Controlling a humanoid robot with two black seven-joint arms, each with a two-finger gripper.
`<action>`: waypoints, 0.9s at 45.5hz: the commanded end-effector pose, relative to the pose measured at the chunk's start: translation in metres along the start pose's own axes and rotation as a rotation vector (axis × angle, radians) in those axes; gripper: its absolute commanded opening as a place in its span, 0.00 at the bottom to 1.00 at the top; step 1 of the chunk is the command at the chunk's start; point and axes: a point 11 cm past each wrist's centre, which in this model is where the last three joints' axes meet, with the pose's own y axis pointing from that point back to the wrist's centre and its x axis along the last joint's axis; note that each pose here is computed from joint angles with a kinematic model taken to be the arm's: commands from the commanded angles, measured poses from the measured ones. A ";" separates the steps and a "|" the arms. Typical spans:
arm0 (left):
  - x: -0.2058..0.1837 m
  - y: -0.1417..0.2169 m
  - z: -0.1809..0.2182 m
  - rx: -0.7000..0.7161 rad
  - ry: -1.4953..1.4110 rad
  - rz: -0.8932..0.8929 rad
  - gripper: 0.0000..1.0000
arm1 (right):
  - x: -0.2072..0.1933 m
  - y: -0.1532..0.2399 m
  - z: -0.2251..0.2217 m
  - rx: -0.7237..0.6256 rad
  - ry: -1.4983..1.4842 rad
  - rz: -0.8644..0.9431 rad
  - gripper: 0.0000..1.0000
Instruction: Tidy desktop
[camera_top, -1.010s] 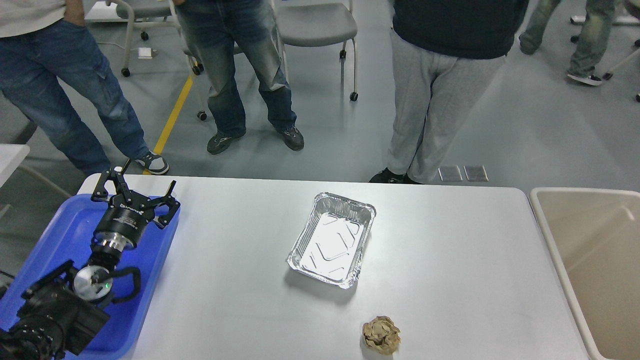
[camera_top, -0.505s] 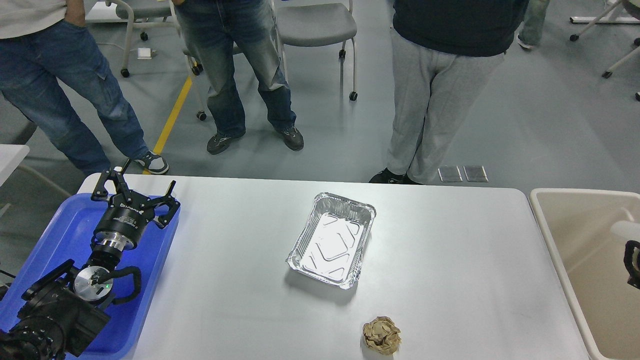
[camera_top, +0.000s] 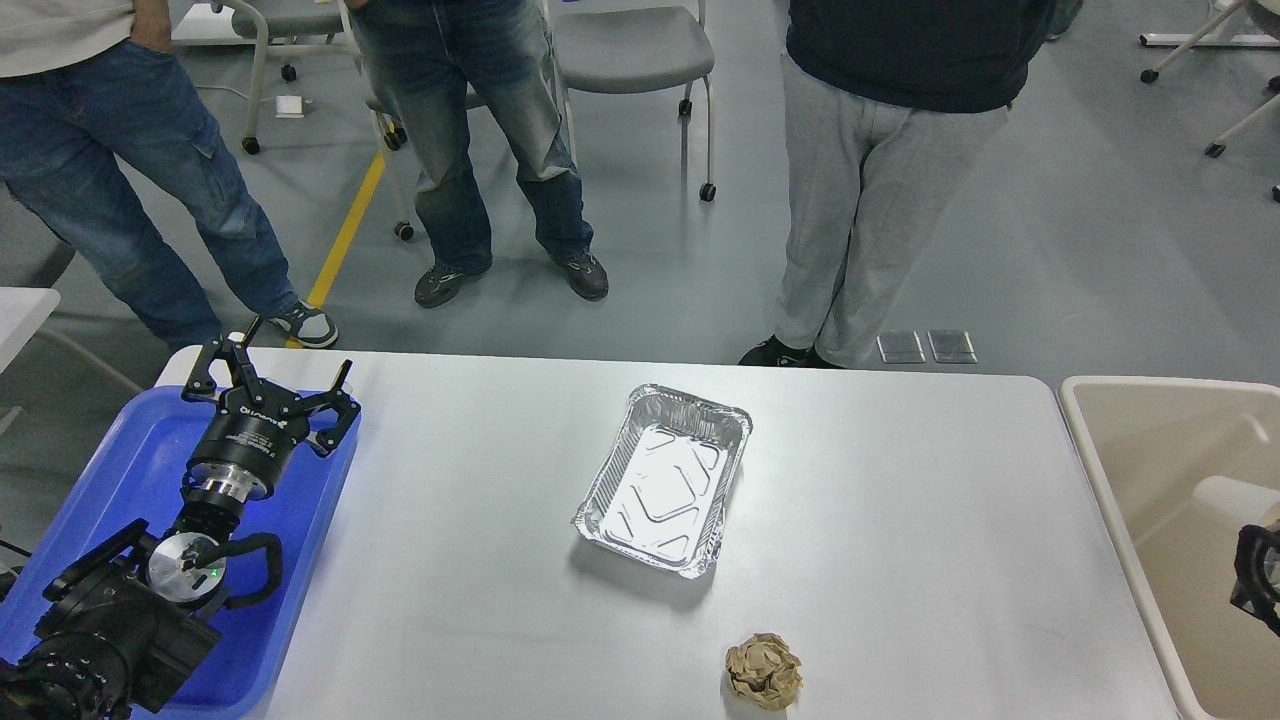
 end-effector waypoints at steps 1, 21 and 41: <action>0.000 0.000 0.000 0.000 0.000 -0.001 1.00 | 0.004 -0.002 0.008 -0.011 0.000 0.001 0.00; 0.000 0.000 0.000 0.000 0.000 -0.001 1.00 | 0.014 -0.004 0.018 -0.023 0.010 0.016 1.00; 0.000 0.000 0.000 0.000 0.000 0.001 1.00 | -0.001 -0.001 0.008 0.004 0.056 -0.027 1.00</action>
